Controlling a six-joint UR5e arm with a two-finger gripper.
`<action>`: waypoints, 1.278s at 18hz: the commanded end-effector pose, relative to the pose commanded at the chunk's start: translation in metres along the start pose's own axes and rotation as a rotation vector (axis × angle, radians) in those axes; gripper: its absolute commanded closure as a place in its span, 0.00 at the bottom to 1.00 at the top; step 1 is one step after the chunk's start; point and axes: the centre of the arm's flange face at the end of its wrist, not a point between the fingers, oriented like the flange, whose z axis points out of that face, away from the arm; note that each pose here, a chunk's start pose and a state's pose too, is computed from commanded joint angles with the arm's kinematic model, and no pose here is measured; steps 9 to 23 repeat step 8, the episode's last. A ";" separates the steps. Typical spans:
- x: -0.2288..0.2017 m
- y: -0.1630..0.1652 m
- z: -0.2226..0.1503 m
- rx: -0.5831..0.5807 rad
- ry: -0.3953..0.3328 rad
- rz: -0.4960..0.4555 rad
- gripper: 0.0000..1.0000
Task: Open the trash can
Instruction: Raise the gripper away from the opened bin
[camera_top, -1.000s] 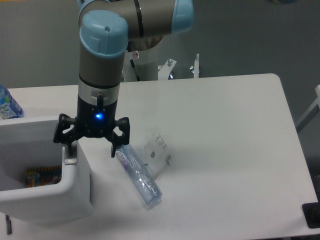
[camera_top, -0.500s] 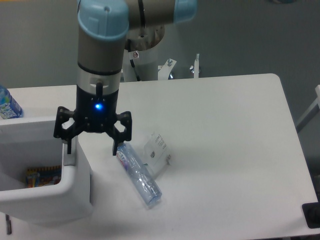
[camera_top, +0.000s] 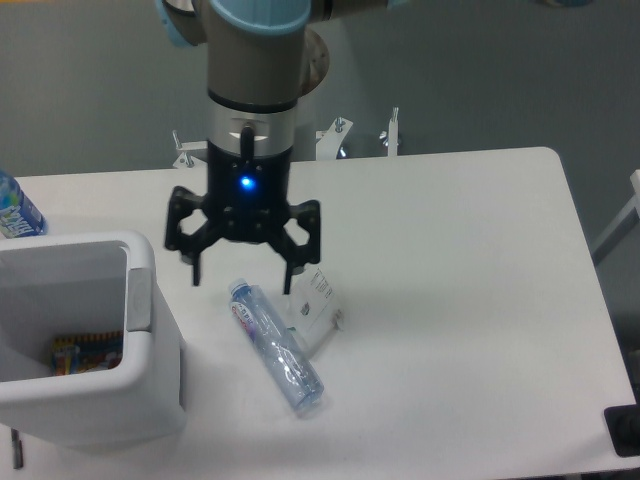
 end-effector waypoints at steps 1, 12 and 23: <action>-0.010 0.009 0.003 -0.015 -0.001 0.022 0.00; -0.056 0.054 0.019 -0.110 -0.044 0.079 0.00; -0.056 0.054 0.019 -0.110 -0.044 0.079 0.00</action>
